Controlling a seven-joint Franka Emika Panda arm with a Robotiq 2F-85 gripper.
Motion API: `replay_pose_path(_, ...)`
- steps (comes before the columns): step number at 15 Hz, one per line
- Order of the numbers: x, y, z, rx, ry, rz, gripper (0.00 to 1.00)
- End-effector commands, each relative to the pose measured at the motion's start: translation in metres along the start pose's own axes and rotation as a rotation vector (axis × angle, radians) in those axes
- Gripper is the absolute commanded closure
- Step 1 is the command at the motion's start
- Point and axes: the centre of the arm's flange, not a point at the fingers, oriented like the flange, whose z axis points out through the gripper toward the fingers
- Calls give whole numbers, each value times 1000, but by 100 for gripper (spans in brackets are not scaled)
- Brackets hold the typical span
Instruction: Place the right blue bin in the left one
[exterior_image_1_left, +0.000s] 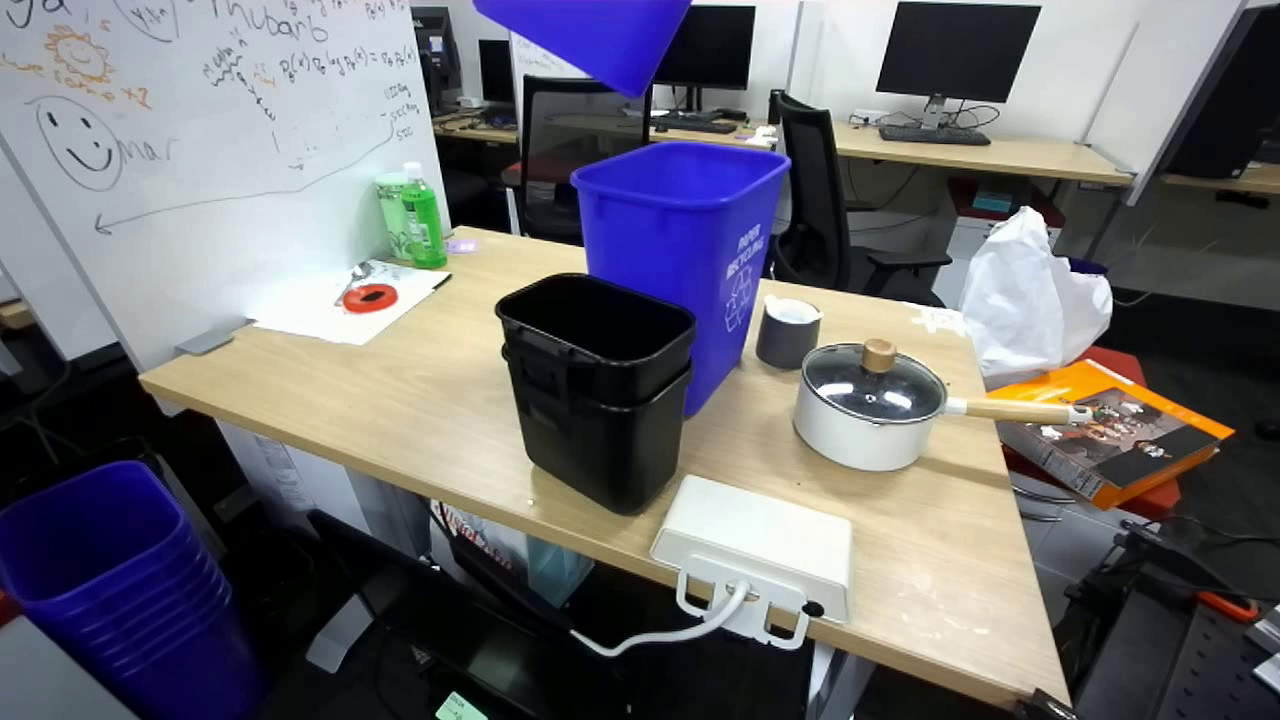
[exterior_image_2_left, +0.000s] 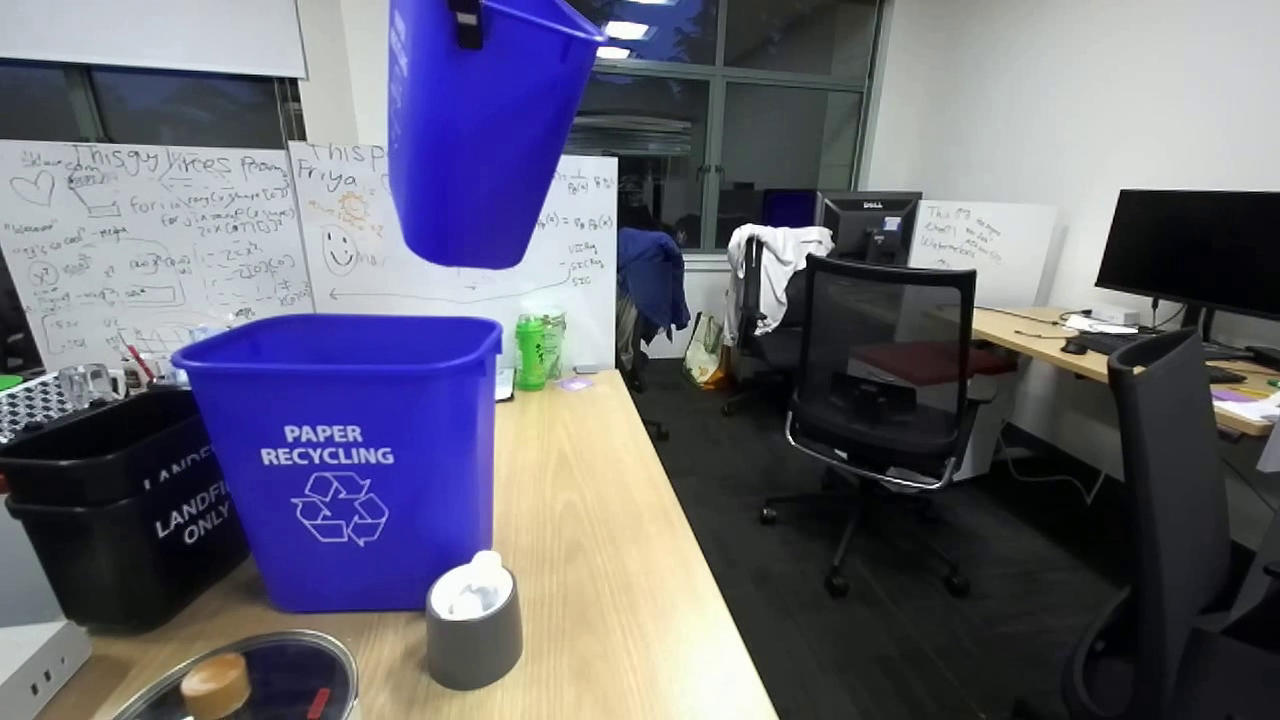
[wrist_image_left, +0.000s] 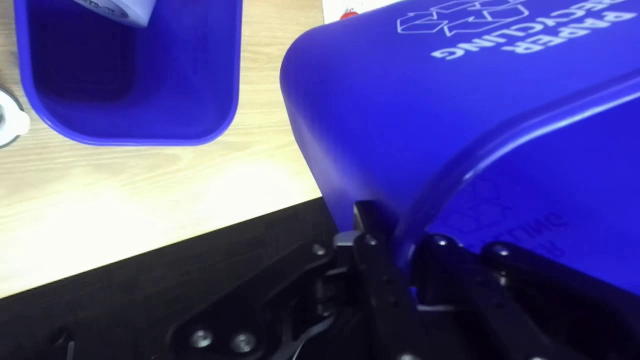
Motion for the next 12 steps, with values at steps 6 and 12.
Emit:
replay_pose_path(6, -9, -39, -49, 98, -321, -14, 97)
replay_pose_path(12, -10, -8, -82, 15, -524, -72, 97)
